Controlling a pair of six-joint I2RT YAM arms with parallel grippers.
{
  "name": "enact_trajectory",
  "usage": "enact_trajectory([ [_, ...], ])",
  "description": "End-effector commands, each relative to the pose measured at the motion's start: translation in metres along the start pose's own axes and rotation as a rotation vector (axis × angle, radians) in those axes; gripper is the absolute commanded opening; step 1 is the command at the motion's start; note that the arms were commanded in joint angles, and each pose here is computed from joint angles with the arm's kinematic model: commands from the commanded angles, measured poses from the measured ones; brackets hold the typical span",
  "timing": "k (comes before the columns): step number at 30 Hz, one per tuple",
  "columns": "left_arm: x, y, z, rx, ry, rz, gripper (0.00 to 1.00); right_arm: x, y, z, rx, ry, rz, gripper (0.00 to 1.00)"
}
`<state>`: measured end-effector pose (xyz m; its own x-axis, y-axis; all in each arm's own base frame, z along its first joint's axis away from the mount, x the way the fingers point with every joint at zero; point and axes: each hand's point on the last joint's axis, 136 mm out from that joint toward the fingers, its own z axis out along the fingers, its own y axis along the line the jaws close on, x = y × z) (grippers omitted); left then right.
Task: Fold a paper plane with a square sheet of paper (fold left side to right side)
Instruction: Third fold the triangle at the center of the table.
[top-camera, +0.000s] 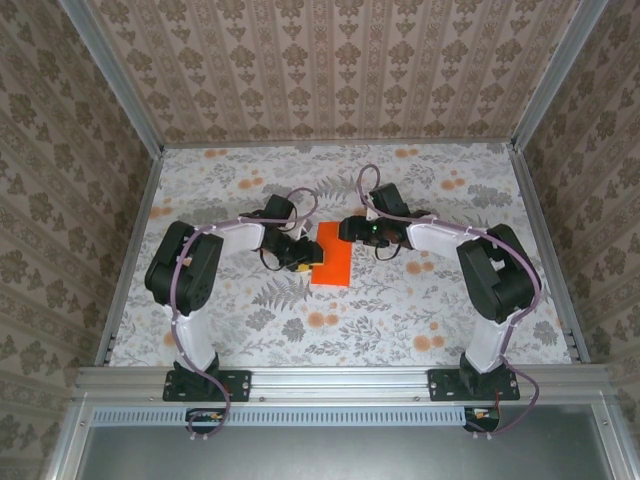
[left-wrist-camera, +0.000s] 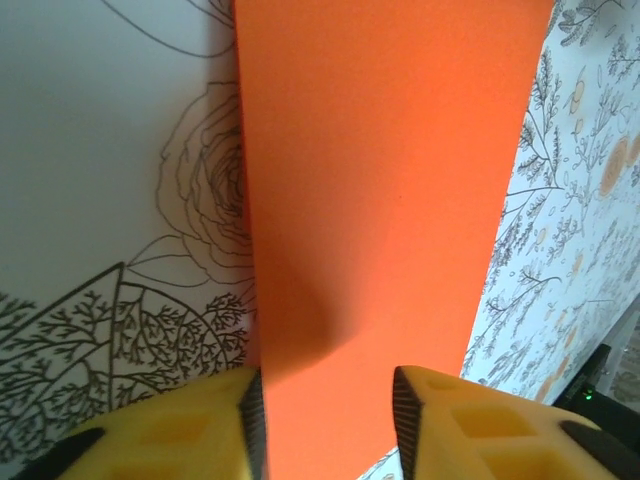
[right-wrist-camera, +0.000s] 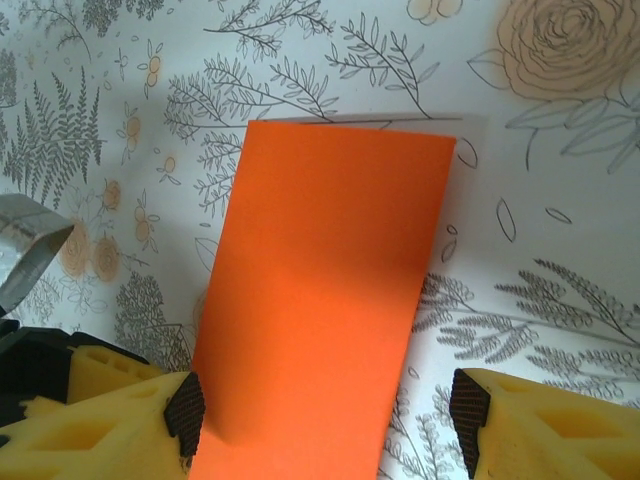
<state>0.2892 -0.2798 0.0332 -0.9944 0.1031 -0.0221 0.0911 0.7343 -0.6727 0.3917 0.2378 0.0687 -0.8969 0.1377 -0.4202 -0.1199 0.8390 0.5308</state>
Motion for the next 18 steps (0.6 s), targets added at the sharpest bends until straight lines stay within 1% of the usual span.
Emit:
enact_trajectory([
  [1, 0.004, -0.004, 0.004, 0.034, 0.016, -0.003, 0.3, -0.008, 0.015, -0.02, -0.039, -0.068, -0.038, 0.69],
  [4, 0.004, -0.008, 0.002, 0.05, 0.009, -0.011, 0.21, -0.007, 0.015, -0.03, -0.035, -0.101, -0.066, 0.7],
  [10, 0.004, -0.017, -0.004, 0.085, -0.007, -0.039, 0.09, 0.012, 0.018, -0.049, -0.021, -0.151, -0.189, 0.71],
  [14, 0.005, -0.023, -0.006, 0.118, -0.008, -0.062, 0.05, 0.036, 0.026, -0.058, 0.001, -0.165, -0.324, 0.75],
  [18, 0.006, -0.029, -0.008, 0.156, -0.001, -0.082, 0.05, 0.067, 0.038, -0.062, 0.04, -0.16, -0.511, 0.81],
])
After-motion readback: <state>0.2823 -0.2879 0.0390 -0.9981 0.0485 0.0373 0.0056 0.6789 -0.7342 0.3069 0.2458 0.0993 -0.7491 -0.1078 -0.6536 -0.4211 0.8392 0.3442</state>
